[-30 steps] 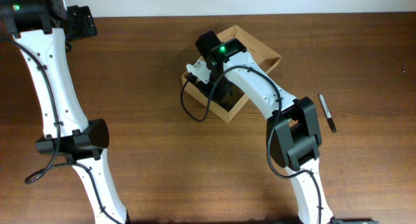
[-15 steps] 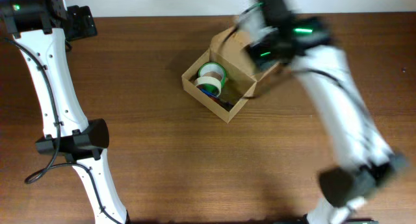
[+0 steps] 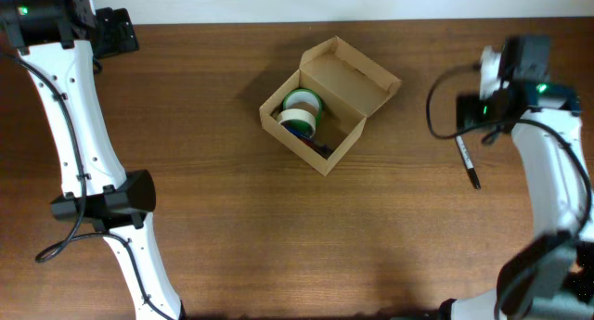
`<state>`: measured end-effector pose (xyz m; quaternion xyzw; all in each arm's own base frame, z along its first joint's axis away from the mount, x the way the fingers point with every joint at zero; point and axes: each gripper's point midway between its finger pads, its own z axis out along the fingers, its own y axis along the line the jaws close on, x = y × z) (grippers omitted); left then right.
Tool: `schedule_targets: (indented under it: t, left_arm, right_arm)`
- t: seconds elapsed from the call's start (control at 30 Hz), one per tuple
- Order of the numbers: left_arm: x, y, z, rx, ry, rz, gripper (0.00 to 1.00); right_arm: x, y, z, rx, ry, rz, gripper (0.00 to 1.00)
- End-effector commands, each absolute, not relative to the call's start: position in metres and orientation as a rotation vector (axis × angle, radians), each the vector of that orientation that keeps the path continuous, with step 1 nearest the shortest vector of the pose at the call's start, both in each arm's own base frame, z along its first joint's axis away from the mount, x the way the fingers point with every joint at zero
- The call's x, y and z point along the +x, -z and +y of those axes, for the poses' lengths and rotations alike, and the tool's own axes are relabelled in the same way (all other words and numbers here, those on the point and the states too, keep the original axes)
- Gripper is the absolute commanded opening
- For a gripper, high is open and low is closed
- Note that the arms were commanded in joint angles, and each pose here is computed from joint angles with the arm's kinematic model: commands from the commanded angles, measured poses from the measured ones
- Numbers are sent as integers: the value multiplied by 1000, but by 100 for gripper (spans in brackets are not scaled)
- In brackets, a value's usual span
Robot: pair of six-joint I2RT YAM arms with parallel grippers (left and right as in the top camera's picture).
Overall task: Pack container
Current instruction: 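Move the right gripper to the black Sharpie and grasp it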
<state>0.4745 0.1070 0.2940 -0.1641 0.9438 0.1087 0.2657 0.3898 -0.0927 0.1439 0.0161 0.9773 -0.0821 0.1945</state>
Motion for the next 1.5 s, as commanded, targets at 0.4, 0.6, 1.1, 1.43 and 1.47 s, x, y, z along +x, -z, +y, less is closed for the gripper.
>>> schedule_targets:
  t: [0.4,0.6,1.1,1.43,1.47]
  left_arm:
    - [470,-302,108,-437,-296,2535,100]
    - [470,-302,108,-436,-296,2536,100]
    - [470,-302,108,-436,-296,2536,100]
    - [470,-302,108,-437,-296,2535,100]
    - [470,-302,108,-437,-296,2535,100]
  right_arm:
    - [365,-39,-133,-16,87,2980,64]
    - [363,-21,-127,-31,28,3015,65]
    - [363,1,-125,-25,-9,3050,57]
    - [359,17,-122,21,-45,3087,36]
    - [359,18,-121,22,-47,3088,32]
